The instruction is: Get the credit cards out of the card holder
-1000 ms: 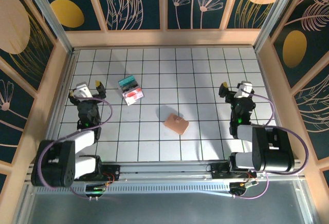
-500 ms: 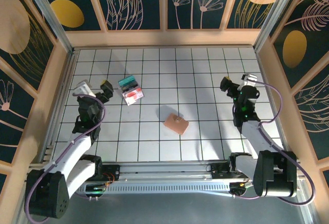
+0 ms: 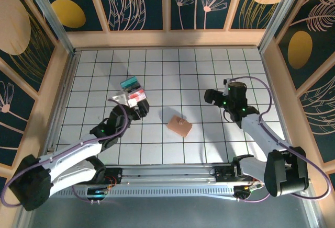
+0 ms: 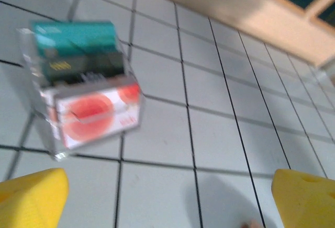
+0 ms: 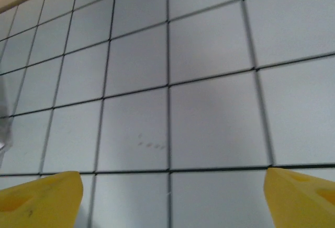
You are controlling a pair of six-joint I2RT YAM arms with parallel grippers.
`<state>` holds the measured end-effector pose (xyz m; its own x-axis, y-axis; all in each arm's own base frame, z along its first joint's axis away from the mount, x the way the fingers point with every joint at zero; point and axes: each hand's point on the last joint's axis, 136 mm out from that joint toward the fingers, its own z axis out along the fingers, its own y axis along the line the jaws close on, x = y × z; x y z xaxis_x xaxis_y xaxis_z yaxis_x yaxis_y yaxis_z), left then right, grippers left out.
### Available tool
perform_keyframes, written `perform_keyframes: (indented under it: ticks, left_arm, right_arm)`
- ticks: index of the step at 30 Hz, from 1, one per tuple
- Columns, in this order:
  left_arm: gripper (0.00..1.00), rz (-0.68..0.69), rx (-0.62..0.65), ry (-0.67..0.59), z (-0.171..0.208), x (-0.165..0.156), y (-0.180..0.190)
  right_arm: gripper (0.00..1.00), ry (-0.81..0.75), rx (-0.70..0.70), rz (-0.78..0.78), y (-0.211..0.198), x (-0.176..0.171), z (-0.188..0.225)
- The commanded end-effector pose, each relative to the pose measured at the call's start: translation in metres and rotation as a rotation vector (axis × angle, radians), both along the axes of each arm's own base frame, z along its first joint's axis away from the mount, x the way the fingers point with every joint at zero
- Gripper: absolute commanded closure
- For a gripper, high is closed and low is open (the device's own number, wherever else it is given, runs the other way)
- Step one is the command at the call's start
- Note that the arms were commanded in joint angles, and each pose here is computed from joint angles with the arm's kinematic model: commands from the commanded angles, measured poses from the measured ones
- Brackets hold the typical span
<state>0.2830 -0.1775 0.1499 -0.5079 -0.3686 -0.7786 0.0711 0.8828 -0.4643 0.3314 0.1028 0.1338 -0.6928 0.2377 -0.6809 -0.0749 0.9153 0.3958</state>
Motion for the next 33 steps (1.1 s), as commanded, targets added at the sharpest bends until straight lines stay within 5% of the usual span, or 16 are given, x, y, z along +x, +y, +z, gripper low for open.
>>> perform_keyframes:
  ticks: [1,5,17,27,33]
  left_arm:
    - [0.01,-0.065,0.083,0.056,-0.015,-0.012,-0.026]
    - [0.02,-0.205,0.200,0.107,-0.037,-0.032,-0.062]
    - [0.32,-0.429,0.286,0.250,-0.088,-0.060,-0.106]
    - [0.41,-0.464,0.268,0.302,-0.109,-0.066,-0.116]
    - [0.54,-0.425,0.272,0.318,-0.117,-0.059,-0.119]
  right_arm:
    - [0.16,0.110,0.097,0.117,0.032,-0.014,-0.004]
    - [0.22,0.162,0.140,0.214,0.060,-0.023,-0.006]
    - [0.36,0.344,0.166,0.391,0.115,-0.051,-0.050]
    - [0.39,0.445,0.161,0.420,0.138,-0.069,-0.083]
    - [0.41,0.512,0.164,0.402,0.137,-0.086,-0.093]
